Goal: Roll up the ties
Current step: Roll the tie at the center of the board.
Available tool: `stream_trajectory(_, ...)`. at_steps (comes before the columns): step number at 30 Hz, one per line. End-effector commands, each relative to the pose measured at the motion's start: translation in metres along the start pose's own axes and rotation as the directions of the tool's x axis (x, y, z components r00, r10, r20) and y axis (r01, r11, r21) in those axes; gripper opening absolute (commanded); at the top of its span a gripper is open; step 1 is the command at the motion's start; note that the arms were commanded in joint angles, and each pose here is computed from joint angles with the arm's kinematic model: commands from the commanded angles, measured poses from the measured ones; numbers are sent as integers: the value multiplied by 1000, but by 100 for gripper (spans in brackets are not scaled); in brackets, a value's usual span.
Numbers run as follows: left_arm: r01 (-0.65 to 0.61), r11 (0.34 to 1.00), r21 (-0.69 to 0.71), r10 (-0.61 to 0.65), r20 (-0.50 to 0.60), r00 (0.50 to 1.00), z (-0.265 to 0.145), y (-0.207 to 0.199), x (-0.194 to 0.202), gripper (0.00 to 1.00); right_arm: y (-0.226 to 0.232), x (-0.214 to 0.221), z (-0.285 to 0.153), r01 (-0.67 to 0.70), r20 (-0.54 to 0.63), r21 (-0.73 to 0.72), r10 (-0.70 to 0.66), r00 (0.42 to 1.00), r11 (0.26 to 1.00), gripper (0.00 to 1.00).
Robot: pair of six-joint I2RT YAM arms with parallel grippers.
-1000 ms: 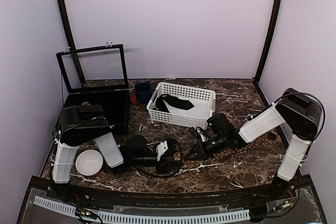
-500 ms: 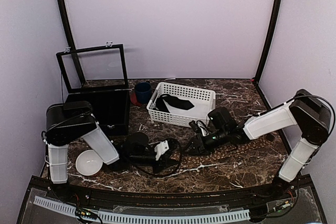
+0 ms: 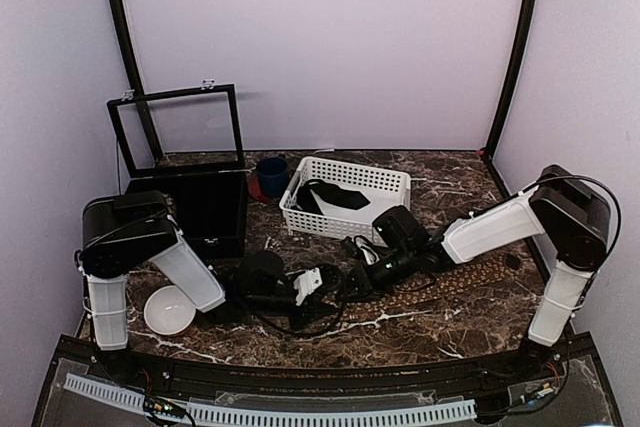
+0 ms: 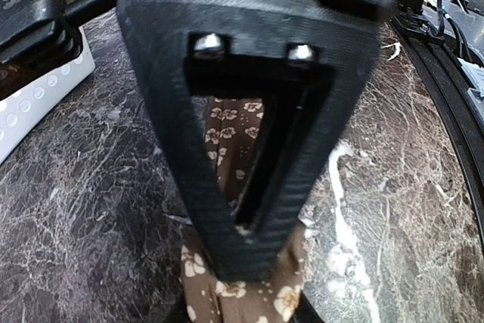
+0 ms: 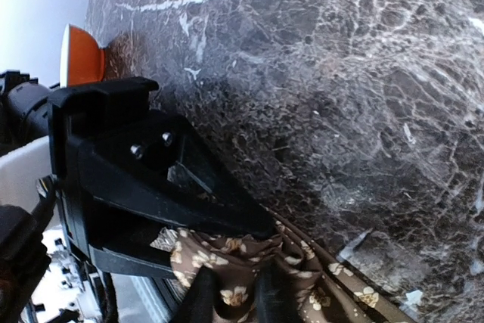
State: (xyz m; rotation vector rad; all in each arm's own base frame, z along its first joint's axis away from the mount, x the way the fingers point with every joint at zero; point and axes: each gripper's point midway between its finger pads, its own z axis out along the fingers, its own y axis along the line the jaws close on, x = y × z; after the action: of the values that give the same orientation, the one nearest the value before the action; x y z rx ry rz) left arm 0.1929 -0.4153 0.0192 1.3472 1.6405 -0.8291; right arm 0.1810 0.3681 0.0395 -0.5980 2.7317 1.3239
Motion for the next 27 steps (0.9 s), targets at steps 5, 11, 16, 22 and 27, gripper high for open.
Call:
stream_trajectory(5,51,999,4,-50,-157,986,-9,-4,44,33,-19,5,1,12,-17,97,-10,1000,995,0)
stream_trajectory(11,53,999,4,-53,-28,998,-19,-2,19,66,-28,10,-7,-13,8,60,12,1000,998,0)
stream_trajectory(16,69,997,28,-70,38,997,-13,-5,10,80,-31,14,-14,-50,59,-49,53,997,998,0)
stream_trajectory(22,51,998,25,-53,112,992,2,-10,0,82,-37,17,-23,-85,98,-118,97,990,989,0)
stream_trajectory(27,55,997,48,-61,118,991,19,-11,1,78,-38,16,-25,-93,104,-127,106,989,988,0)
